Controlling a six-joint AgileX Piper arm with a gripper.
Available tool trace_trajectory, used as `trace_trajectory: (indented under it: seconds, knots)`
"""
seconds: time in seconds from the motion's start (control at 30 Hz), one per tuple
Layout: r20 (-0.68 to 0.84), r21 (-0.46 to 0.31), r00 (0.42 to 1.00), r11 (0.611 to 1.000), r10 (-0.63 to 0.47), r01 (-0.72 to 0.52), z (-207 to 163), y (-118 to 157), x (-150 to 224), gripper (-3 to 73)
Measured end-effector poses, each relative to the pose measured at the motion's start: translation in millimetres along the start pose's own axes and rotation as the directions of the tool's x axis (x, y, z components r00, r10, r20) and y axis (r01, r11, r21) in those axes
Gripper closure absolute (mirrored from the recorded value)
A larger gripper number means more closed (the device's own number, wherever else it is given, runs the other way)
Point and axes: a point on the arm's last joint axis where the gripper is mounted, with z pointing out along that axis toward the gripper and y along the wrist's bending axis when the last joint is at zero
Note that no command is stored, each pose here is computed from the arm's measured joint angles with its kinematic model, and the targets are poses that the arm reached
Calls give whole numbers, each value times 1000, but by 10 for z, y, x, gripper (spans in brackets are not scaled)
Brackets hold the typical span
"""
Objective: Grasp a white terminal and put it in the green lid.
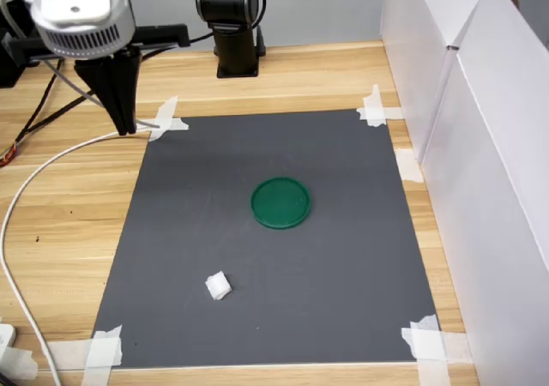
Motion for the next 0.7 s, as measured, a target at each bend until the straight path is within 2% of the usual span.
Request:
trace_trajectory:
  seconds: [0.5, 0.7]
  knots:
    - [-71, -114, 996, 992, -60, 52, 292, -189, -359, 710]
    - [-31, -138, 988, 980, -148, 143, 438, -188, -503, 710]
